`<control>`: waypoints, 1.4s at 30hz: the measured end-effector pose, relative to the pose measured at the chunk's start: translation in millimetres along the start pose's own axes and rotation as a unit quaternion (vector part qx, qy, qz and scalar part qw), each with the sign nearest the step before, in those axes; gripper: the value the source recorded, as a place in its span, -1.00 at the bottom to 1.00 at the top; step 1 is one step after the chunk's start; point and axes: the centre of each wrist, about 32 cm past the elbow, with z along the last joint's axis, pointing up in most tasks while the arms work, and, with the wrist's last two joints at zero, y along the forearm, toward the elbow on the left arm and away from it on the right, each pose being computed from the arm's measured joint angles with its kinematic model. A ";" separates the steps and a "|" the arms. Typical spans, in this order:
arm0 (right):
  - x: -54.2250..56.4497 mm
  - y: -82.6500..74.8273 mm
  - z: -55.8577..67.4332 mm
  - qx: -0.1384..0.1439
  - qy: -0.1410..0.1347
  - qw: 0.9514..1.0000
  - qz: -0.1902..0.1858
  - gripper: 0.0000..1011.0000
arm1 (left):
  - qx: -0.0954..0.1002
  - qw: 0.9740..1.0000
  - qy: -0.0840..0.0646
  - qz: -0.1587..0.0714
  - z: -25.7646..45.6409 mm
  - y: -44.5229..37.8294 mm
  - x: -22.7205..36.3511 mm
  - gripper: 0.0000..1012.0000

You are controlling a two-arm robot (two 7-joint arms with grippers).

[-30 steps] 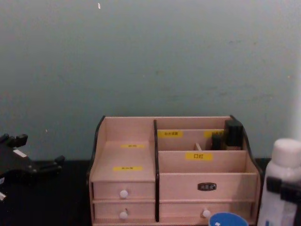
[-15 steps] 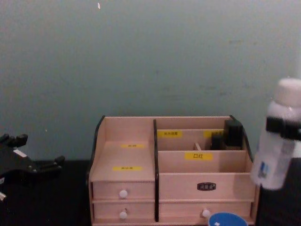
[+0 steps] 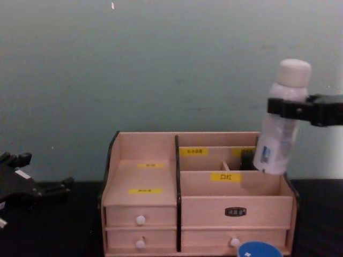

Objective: Pick up the facial cleanser and watermelon frost from the table and place them into the tiered storage box.

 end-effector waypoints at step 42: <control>25.8 108.6 3.0 -0.040 0.030 0.998 0.033 0.17 | 0.000 1.000 0.000 0.000 0.0 0.0 0.0 0.98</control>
